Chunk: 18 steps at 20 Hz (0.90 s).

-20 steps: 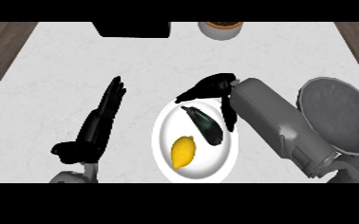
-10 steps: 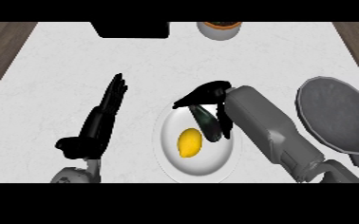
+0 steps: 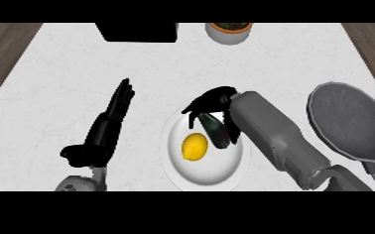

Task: Pick the eggplant from the plate and place it in the pan

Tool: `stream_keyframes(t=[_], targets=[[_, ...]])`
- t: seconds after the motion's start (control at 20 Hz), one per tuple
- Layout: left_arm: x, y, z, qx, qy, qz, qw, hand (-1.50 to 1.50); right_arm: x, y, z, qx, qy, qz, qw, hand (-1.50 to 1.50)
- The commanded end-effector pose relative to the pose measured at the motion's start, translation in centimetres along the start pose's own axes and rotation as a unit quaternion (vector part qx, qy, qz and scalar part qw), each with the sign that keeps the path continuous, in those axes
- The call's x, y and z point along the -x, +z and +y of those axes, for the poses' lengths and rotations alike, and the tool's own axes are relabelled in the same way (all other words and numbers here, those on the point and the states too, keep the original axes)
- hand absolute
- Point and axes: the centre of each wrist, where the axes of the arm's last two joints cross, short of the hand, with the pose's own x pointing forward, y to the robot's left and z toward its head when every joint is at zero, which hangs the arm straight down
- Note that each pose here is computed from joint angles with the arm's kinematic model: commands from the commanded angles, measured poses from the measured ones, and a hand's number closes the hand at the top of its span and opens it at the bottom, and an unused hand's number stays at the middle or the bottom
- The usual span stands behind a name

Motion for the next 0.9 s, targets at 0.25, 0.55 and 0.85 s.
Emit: stream_keyframes(t=[0.25, 0.55, 0.85], targets=[[-0.6, 0.0, -0.6, 0.002, -0.003, -0.001, 1.0, 0.0, 0.3, -2.0, 2.8, -0.038, 0.023, -0.044, 0.998, 1.5], [-0.7, -0.5, -0.3, 0.001, 0.009, 0.006, 0.9999, 0.0, 0.3, -1.9, 2.5, 0.039, 0.037, -0.068, 0.996, 1.5], [-1.2, -0.7, -0.1, -0.006, -0.01, -0.007, 0.9999, 0.0, 2.2, 2.5, -1.0, 0.182, 0.019, -0.069, 0.981, 1.5]])
